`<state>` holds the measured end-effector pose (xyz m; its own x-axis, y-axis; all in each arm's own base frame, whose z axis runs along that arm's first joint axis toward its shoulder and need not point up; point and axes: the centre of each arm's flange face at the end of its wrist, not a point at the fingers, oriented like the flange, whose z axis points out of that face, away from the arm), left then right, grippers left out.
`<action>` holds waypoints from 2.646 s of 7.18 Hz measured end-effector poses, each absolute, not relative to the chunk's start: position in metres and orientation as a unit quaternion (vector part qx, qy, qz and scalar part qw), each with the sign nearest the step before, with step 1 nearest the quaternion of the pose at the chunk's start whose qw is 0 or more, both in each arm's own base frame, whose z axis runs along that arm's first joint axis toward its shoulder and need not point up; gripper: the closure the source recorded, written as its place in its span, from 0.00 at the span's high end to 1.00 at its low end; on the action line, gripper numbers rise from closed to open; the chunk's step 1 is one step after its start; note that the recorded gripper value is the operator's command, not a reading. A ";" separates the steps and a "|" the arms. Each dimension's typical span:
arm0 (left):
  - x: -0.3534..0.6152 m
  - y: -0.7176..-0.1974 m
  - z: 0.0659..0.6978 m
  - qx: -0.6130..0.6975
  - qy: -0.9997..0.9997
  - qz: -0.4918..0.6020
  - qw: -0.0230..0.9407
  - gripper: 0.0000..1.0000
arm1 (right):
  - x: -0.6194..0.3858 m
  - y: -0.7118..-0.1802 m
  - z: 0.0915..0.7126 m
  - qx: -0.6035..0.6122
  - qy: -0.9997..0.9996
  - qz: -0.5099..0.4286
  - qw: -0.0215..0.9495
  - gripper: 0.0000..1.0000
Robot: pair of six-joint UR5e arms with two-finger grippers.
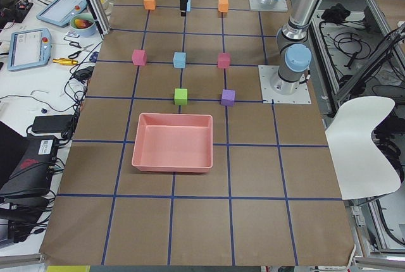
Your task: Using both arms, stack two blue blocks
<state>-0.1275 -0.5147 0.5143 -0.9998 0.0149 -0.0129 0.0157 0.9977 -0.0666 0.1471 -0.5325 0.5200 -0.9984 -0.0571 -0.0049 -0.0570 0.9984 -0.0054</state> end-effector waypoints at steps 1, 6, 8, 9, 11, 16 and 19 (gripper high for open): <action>-0.128 -0.515 0.514 0.008 0.999 -0.033 0.006 1.00 | 0.147 -0.535 0.513 -0.028 1.000 0.003 0.003 1.00; -0.128 -0.515 0.514 0.007 0.999 -0.033 0.005 1.00 | 0.130 -0.571 0.328 -0.026 1.000 0.016 -0.001 1.00; -0.128 -0.515 0.514 0.007 0.999 -0.033 0.006 1.00 | 0.118 -0.564 0.243 -0.022 1.000 0.014 0.003 0.87; -0.128 -0.515 0.514 0.007 0.999 -0.033 0.005 1.00 | 0.119 -0.560 0.217 -0.021 0.999 0.023 0.008 0.48; -0.128 -0.515 0.513 0.006 0.999 -0.032 0.005 1.00 | 0.121 -0.558 0.197 -0.022 0.999 0.032 0.017 0.15; -0.128 -0.514 0.514 0.002 0.999 -0.033 0.005 1.00 | 0.224 -0.595 0.235 -0.030 0.996 -0.016 0.085 0.17; -0.128 -0.513 0.512 0.002 1.000 -0.031 0.005 1.00 | 0.327 -0.649 0.223 -0.031 0.994 -0.042 0.095 0.20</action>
